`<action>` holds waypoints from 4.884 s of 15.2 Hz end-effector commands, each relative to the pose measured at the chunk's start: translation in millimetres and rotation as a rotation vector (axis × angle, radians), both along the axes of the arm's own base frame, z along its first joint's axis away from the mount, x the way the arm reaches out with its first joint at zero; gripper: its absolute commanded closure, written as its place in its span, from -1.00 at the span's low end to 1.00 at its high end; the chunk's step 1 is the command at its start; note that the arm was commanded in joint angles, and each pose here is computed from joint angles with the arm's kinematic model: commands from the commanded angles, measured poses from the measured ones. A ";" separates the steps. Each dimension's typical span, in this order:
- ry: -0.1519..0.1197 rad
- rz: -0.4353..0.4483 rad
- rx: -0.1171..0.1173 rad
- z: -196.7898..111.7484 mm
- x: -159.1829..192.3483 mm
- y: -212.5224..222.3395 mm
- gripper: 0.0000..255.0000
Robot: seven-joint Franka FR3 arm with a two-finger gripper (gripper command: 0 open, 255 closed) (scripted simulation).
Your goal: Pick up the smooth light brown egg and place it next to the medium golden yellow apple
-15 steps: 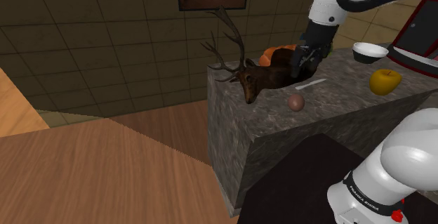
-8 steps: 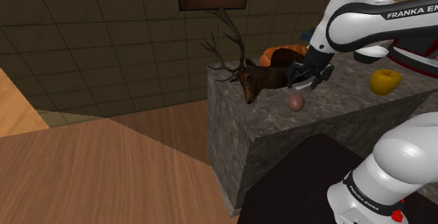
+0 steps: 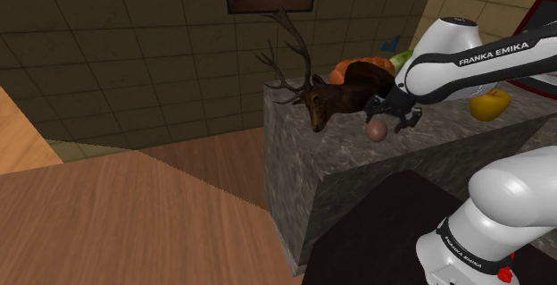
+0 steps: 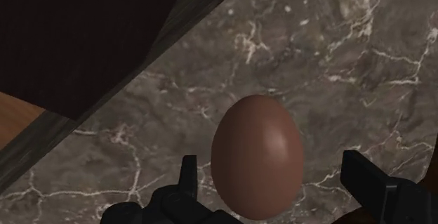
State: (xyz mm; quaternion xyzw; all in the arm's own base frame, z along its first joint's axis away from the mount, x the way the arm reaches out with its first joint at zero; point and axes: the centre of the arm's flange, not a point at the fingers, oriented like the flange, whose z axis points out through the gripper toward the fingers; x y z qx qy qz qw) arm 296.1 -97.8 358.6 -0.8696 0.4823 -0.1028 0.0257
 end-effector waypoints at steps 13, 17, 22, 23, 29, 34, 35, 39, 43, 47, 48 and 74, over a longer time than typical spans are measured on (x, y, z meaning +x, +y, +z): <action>-0.004 -0.011 0.000 -34.4 6.1 -3.0 -1.00; -0.004 -0.011 0.000 -34.3 6.1 -3.0 1.00; -0.004 -0.011 0.000 -34.2 6.0 -3.1 1.00; -0.004 -0.011 0.000 -34.4 6.1 -3.0 1.00; -0.004 -0.011 0.000 -2.7 6.1 -3.0 1.00; -0.004 -0.011 0.000 23.7 6.1 -3.0 1.00; -0.004 -0.011 0.000 28.9 6.1 -3.0 1.00; -0.004 -0.011 0.000 50.1 6.1 -3.0 1.00; -0.004 -0.011 0.000 71.2 6.1 -3.0 1.00; -0.004 -0.011 0.000 92.3 6.1 -3.0 1.00; -0.004 -0.011 0.000 97.6 6.1 -3.0 1.00; -0.004 -0.011 0.000 162.3 -43.5 -167.3 1.00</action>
